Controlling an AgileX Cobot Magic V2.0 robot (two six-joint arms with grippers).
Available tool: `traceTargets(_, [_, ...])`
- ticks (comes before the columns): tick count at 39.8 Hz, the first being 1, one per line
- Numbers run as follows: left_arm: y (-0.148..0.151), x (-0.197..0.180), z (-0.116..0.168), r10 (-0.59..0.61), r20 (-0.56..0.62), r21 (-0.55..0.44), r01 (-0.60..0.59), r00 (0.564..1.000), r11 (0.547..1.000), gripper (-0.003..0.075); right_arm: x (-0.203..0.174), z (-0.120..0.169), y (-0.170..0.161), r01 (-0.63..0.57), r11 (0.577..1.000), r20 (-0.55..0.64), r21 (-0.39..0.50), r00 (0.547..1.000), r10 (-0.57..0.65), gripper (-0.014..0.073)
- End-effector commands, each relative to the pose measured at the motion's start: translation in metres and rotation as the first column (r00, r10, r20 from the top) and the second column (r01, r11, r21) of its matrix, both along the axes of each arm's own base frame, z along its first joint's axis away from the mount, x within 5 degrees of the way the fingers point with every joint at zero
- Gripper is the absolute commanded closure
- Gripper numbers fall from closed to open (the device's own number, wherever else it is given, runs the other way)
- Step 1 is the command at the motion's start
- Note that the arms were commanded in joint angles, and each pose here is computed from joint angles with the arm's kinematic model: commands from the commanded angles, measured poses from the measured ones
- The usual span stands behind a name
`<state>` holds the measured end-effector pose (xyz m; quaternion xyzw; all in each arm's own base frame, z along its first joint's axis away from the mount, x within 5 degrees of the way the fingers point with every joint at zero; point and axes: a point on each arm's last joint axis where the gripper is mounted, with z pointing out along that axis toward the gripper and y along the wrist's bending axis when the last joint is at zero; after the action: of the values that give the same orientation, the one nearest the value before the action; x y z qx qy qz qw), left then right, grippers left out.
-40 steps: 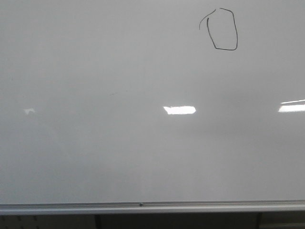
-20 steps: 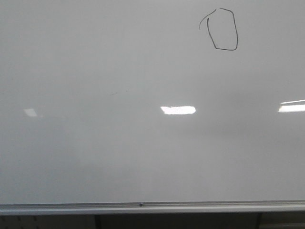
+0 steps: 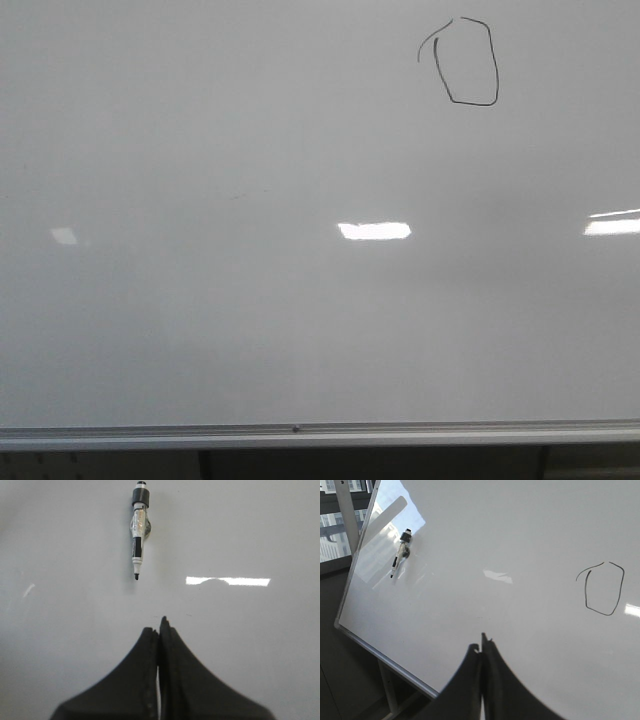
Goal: Write number 0 on whiteboard
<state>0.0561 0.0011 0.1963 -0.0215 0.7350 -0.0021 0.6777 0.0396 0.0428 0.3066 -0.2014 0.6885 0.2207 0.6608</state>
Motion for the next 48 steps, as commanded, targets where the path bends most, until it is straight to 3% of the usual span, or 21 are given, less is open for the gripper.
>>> traceTargets(1, [0.001, 0.0, 0.002, 0.008, 0.089, -0.008, -0.007, 0.996, 1.0, 0.074, 0.001, 0.012, -0.003, 0.038, 0.998, 0.046, 0.047, 0.998, -0.04, 0.0664])
traceTargets(30, [0.001, 0.0, 0.002, 0.008, 0.089, -0.008, -0.007, 0.996, 1.0, 0.074, 0.004, 0.007, -0.004, 0.057, 0.997, 0.04, 0.051, 0.997, -0.059, 0.0664])
traceTargets(41, [0.001, 0.0, 0.002, 0.008, 0.089, -0.008, -0.007, 0.996, 1.0, 0.074, 0.019, -0.023, -0.019, 0.261, 0.965, 0.091, 0.01, 0.961, -0.261, 0.0664])
traceTargets(48, [0.001, 0.0, 0.002, 0.008, 0.089, -0.008, -0.007, 0.996, 1.0, 0.074, 0.022, -0.052, -0.027, 0.349, 0.935, 0.109, 0.06, 0.929, -0.354, 0.0664])
